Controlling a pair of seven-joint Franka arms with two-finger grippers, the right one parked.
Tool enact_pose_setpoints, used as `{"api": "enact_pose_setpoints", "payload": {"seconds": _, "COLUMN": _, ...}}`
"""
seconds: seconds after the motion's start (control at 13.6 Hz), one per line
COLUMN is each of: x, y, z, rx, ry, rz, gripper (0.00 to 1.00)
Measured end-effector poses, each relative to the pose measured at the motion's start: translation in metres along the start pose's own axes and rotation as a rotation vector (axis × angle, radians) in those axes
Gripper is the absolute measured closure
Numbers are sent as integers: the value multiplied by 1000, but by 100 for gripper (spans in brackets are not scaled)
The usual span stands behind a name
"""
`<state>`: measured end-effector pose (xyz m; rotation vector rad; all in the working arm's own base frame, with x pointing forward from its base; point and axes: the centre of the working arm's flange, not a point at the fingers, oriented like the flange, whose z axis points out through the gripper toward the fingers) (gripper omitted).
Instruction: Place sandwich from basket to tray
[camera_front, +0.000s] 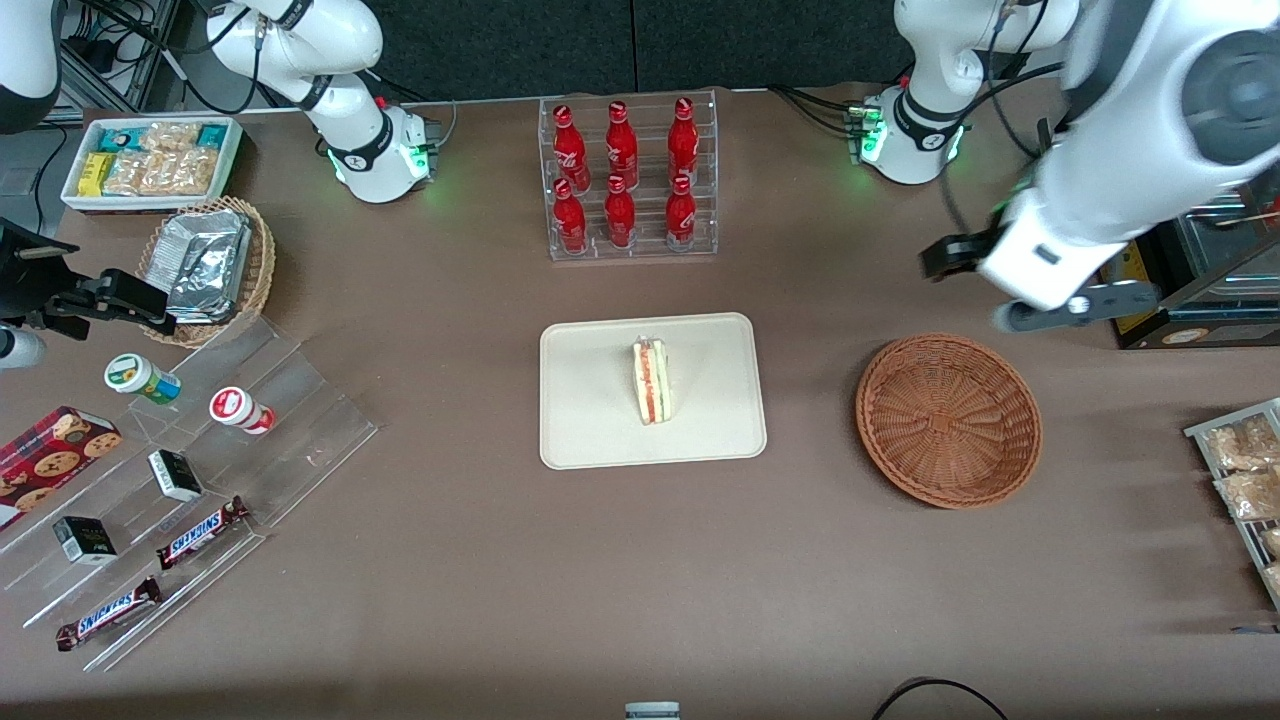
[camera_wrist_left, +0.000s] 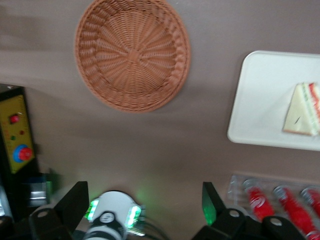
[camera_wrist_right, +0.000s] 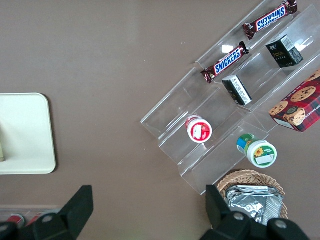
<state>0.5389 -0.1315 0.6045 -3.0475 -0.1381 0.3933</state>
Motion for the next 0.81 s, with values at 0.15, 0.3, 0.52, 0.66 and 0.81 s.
{"api": "enact_pose_setpoints", "payload": {"seconds": 0.15, "x": -2, "y": -36, "z": -9, "rx": -12, "ry": -6, "rz": 56, "gripper": 0}}
{"api": "enact_pose_setpoints", "payload": {"seconds": 0.3, "x": -4, "y": -68, "z": -16, "rx": -25, "ry": 3, "rz": 94, "gripper": 0}}
{"api": "enact_pose_setpoints", "payload": {"seconds": 0.52, "x": -2, "y": -111, "z": -21, "rx": -43, "ry": 16, "rz": 117, "gripper": 0}}
{"api": "enact_pose_setpoints", "payload": {"seconds": 0.66, "x": -2, "y": -116, "z": -20, "rx": -45, "ry": 15, "rz": 120, "gripper": 0}}
{"api": "enact_pose_setpoints", "payload": {"seconds": 0.81, "x": -2, "y": -113, "z": -21, "rx": -42, "ry": 15, "rz": 125, "gripper": 0}}
